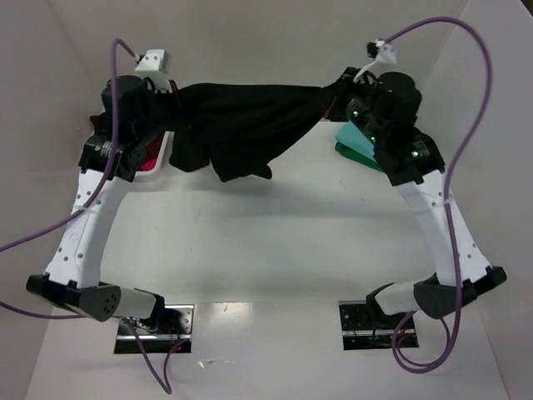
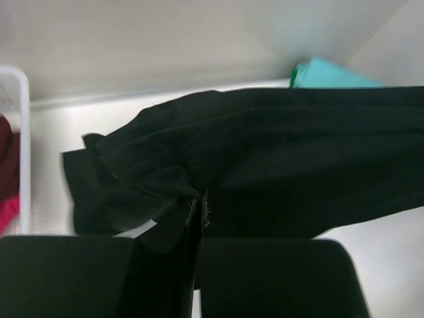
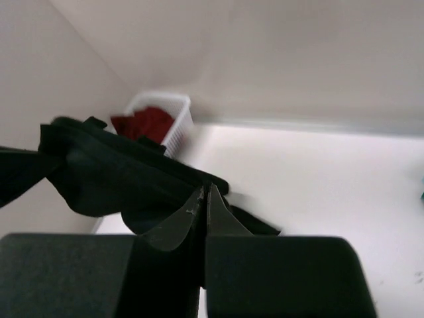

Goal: Fold and stack the t-shirts
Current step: Flatten out the tshirt

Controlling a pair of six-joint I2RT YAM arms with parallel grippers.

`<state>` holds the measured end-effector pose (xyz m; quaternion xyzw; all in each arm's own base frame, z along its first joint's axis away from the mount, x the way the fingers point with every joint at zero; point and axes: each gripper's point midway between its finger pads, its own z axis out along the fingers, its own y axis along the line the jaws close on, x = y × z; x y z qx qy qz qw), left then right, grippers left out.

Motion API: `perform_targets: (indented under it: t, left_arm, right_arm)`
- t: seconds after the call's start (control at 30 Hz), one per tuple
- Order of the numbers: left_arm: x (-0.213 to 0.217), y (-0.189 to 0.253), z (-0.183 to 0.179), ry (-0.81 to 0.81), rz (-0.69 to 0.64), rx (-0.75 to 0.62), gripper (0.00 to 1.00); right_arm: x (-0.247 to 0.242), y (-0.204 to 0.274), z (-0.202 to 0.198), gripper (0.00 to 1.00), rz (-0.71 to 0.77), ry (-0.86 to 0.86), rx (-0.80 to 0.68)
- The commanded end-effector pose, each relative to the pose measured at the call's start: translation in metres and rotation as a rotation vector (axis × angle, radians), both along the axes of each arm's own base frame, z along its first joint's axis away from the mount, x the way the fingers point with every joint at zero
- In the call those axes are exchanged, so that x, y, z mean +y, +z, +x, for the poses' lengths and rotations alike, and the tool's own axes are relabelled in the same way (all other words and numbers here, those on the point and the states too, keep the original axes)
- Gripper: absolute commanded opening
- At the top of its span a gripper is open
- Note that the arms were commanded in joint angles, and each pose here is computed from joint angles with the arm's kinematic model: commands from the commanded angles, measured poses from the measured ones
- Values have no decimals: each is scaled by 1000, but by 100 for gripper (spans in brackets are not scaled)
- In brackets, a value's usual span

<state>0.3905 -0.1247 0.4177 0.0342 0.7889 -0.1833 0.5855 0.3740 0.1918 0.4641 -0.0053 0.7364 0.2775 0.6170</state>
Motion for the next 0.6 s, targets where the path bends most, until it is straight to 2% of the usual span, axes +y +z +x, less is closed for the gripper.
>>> perform_targets:
  t: [0.0, 0.13, 0.33, 0.57]
  left_arm:
    - [13, 70, -23, 21, -10, -200, 0]
    - [17, 101, -55, 4, -31, -274, 0]
    - [32, 93, -106, 20, -32, -283, 0]
    - [28, 93, -164, -68, -90, -301, 0]
  right_arm:
    - [-29, 57, -25, 0, 1, -76, -133]
    - [-36, 94, -59, 0, 64, -33, -220]
    - [-29, 73, -84, 0, 66, 62, -183]
    - [-18, 63, -130, 0, 79, 226, -165]
